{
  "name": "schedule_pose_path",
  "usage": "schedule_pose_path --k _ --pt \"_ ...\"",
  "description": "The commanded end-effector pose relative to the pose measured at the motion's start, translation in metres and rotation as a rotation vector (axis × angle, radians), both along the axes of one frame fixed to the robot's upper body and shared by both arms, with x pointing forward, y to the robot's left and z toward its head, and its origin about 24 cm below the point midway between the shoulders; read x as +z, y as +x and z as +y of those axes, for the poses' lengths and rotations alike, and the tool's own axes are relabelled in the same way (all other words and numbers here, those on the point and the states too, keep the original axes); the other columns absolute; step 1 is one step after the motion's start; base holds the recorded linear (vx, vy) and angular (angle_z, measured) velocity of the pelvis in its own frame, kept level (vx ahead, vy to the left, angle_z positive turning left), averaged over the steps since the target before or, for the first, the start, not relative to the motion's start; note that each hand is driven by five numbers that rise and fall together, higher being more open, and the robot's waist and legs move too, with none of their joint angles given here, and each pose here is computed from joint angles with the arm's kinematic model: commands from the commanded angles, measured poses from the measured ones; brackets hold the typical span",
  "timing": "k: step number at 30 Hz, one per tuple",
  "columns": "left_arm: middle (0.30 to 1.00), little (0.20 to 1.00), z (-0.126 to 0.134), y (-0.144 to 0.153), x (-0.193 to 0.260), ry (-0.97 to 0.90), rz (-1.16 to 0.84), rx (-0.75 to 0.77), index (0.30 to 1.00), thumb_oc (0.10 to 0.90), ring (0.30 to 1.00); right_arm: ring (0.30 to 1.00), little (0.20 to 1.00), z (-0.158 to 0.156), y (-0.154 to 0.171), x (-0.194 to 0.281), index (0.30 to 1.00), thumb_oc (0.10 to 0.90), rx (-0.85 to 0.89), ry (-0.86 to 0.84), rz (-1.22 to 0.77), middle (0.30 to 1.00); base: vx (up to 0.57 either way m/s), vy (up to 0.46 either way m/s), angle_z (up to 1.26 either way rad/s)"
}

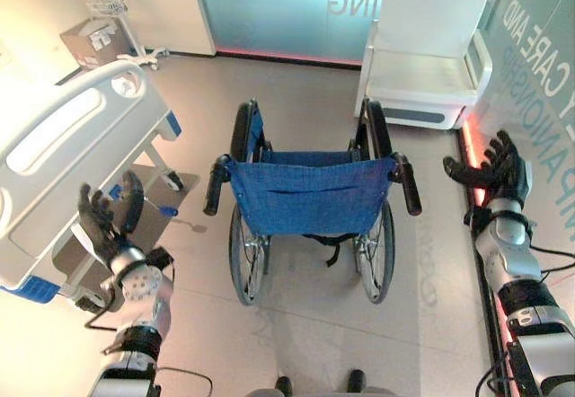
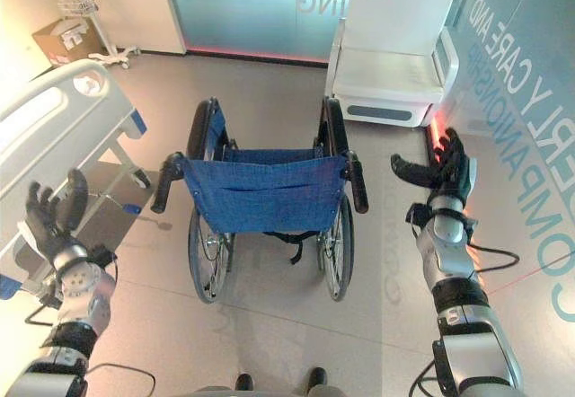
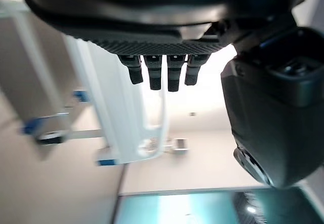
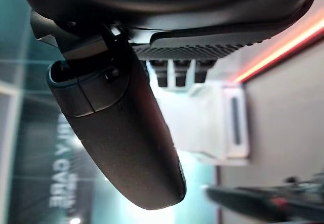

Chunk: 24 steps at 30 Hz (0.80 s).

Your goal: Push the wheelchair next to the bed

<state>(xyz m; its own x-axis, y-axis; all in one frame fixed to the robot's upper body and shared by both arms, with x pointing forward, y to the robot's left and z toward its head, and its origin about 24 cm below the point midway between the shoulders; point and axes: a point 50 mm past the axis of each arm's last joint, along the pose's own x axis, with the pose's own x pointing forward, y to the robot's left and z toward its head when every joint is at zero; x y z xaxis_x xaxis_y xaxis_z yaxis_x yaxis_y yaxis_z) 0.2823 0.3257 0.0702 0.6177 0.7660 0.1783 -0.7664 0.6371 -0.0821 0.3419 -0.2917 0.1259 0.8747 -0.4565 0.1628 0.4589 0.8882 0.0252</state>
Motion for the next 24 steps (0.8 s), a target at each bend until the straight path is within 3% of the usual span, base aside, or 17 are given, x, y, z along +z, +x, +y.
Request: schedule_pose_path --k 1,5,10,24 --pt "0.9 0.9 -0.014 0.028 0.089 0.3 -0.27 -0.118 0.9 0.8 0.9 0.9 0.9 0.003 0.007 0.092 0.9 0.8 0.026 -0.105 -0.319 0.9 0.0 -0.037 0.04" --pt "0.9 0.9 -0.033 0.038 0.106 0.382 -0.281 -0.278 0.9 0.8 0.9 0.9 0.9 0.02 0.012 0.096 0.9 0.8 0.124 -0.151 -0.284 0.9 0.0 -0.008 0.01" --pt "0.9 0.9 -0.05 0.045 0.106 0.486 -0.144 -0.496 0.9 0.8 0.9 0.9 0.9 0.034 0.01 0.081 0.9 0.8 0.204 -0.254 -0.169 0.9 0.0 0.0 0.0" --pt "0.9 0.9 -0.038 0.05 0.106 0.84 0.229 -0.584 0.9 0.8 0.9 0.9 0.9 0.047 0.007 0.077 0.9 0.8 0.335 -0.28 -0.131 0.9 0.0 -0.001 0.0"
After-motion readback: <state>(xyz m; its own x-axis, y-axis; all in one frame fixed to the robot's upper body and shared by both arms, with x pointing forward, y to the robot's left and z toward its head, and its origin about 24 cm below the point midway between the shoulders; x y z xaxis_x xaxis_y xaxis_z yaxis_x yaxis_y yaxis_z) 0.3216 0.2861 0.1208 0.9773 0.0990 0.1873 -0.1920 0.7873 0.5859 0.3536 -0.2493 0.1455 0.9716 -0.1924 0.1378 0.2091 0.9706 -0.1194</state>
